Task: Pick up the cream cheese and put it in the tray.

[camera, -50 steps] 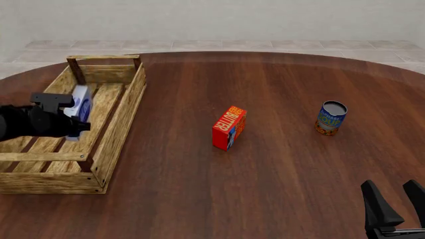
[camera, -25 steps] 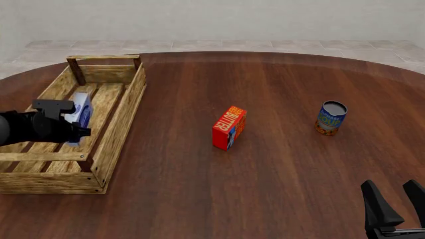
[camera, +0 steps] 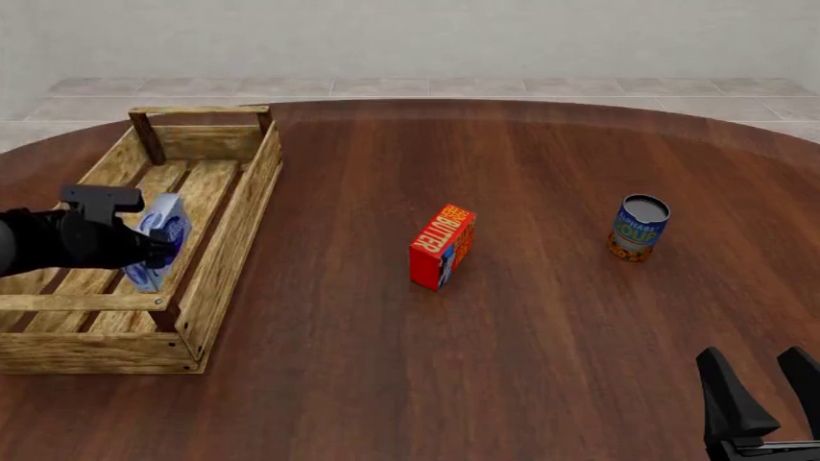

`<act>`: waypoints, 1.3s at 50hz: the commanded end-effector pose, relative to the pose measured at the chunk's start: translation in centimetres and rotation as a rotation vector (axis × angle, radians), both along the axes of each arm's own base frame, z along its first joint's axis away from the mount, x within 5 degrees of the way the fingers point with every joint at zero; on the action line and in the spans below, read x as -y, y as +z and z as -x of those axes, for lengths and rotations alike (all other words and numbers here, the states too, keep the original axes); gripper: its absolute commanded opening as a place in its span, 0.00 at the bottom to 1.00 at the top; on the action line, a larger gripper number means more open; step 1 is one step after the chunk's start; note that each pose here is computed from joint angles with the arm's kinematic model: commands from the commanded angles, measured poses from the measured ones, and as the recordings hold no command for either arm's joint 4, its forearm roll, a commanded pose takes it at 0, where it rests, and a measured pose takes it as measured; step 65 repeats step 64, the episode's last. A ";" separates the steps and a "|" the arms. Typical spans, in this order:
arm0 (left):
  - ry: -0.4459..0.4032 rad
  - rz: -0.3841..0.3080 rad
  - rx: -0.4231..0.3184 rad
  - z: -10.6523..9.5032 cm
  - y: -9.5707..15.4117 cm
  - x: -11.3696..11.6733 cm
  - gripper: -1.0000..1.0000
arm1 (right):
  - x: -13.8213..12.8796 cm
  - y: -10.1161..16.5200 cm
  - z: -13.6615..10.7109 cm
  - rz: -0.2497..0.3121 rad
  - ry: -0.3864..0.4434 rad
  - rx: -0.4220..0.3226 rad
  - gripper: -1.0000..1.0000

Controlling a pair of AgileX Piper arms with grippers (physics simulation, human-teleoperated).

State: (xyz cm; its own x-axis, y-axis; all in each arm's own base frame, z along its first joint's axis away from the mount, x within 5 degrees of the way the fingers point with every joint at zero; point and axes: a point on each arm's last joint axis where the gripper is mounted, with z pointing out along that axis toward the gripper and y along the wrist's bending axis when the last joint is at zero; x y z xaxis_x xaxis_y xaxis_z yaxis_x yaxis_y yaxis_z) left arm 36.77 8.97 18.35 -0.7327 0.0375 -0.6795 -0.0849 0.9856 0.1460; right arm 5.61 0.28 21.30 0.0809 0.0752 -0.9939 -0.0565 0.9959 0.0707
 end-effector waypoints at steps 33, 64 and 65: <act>-0.056 -0.044 0.185 3.7 7.1 2.7 1.00 | 0.0 0.0 0.0 0.000 0.000 0.000 1.00; -0.085 -0.021 0.482 13.2 9.3 6.3 1.00 | 0.0 0.0 0.0 0.000 0.000 0.000 1.00; -0.085 -0.021 0.482 13.2 9.3 6.3 1.00 | 0.0 0.0 0.0 0.000 0.000 0.000 1.00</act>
